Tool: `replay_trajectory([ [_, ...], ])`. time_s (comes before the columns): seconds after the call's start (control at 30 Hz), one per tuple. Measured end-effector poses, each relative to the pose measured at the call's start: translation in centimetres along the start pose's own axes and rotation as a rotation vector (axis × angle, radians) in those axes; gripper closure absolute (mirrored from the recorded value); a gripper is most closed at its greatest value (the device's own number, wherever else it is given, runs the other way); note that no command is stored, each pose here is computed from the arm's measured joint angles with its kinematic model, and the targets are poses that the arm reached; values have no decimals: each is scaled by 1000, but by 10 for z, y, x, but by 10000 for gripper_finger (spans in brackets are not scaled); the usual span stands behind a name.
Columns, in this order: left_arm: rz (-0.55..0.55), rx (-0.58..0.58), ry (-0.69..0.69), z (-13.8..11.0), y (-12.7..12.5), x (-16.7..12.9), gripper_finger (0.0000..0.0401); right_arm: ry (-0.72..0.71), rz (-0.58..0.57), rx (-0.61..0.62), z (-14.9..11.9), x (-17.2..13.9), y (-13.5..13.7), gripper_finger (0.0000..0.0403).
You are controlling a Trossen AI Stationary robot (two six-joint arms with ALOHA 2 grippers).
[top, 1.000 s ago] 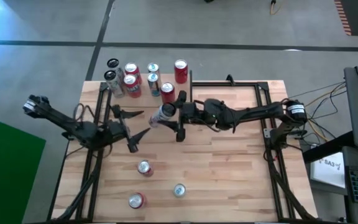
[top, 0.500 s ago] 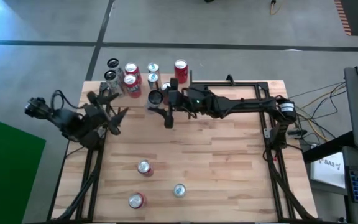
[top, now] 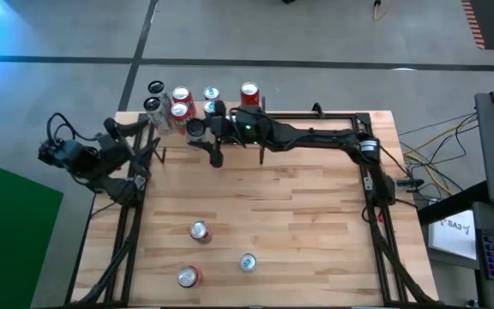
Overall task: Place canned beverage on shelf
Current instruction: Put the white pink soda can on the shelf aligned with the other white pink soda cans
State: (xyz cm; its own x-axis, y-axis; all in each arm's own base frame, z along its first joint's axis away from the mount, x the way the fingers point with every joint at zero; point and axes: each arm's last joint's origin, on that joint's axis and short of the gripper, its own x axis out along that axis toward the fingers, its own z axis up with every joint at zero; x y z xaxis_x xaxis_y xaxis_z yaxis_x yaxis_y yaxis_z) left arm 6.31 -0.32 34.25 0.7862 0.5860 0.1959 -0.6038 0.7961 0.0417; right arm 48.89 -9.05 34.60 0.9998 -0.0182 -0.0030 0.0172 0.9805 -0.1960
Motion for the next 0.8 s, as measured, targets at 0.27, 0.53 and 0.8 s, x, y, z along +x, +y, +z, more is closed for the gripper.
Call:
replay_trajectory([
  [0.27, 15, 4, -32, 6, 15, -6, 111, 2, 44, -2, -3, 32, -19, 169],
  [0.53, 19, -2, -39, 6, 21, -9, 111, 15, 63, 4, -19, 54, -26, 169],
  [0.8, 16, 8, -34, 5, 21, -10, 111, 41, 53, 6, -32, 58, -27, 169],
])
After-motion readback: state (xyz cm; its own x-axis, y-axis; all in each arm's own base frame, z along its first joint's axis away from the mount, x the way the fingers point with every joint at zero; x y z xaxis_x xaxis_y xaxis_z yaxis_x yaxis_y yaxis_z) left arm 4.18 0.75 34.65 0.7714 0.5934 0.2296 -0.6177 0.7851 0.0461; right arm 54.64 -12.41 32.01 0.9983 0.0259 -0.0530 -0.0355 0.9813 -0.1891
